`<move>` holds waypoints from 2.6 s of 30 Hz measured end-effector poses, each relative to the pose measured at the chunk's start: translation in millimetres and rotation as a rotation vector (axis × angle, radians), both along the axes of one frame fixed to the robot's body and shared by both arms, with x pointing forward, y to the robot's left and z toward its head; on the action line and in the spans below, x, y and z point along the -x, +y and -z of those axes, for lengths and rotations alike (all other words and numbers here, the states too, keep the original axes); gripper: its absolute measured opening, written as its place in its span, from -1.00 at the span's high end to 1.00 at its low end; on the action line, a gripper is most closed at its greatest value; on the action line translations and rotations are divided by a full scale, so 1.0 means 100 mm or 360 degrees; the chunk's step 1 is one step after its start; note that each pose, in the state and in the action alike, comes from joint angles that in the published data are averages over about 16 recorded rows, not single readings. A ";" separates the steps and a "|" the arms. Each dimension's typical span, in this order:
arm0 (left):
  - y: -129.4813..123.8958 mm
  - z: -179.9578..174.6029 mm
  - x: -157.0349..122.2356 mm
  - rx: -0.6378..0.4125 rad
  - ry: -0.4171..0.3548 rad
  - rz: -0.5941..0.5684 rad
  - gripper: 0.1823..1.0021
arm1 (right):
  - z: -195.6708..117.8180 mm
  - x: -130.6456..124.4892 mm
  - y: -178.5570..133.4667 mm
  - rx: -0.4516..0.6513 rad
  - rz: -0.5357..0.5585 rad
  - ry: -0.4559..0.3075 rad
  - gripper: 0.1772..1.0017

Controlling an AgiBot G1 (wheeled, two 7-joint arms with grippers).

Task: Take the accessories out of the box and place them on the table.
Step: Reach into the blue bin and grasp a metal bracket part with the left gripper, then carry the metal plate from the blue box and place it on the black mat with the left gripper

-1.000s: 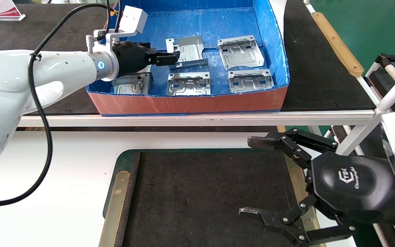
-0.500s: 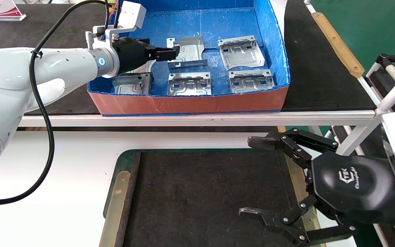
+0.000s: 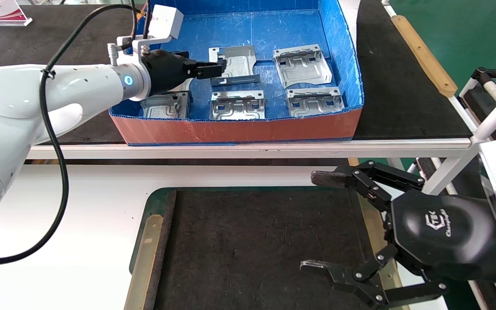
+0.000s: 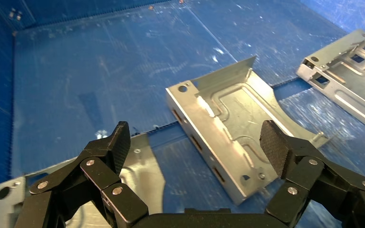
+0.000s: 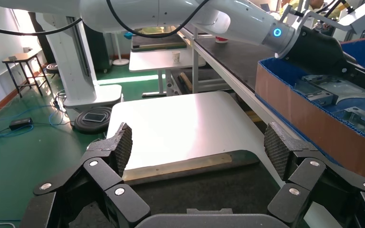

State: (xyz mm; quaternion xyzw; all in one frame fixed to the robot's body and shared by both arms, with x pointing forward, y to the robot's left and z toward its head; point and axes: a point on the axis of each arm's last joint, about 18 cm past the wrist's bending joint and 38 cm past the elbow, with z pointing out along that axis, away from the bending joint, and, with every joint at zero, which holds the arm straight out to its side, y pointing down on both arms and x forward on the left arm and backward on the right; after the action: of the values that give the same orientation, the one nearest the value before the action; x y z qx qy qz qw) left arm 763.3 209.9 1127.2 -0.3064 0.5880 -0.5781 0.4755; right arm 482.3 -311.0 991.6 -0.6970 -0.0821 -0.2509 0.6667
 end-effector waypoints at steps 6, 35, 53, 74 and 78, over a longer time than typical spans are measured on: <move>-0.04 0.04 -0.01 0.0000 0.0011 -0.0004 -1.00 | 0.00 0.00 0.00 0.0000 0.0000 0.0000 -1.00; -0.04 0.06 -0.02 0.0000 0.0015 -0.0005 -0.58 | 0.00 0.00 0.00 -0.0001 0.0001 0.0000 -0.62; -0.03 0.05 -0.01 0.0003 0.0015 -0.0004 0.39 | 0.00 0.00 0.00 -0.0001 0.0001 0.0000 0.37; -0.02 -0.37 0.35 -0.0040 -0.0232 0.0181 0.72 | 0.00 0.00 0.00 -0.0001 0.0001 0.0000 0.90; 0.01 -0.43 0.52 -0.0093 -0.0312 0.0271 0.72 | 0.00 0.00 0.00 -0.0001 0.0001 0.0000 0.86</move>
State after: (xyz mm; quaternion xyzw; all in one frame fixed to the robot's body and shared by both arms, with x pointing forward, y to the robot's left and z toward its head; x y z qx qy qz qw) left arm 711.6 210.7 1170.6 -0.1833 0.5791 -0.6263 0.4886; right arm 482.4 -311.1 991.6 -0.6969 -0.0818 -0.2510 0.6668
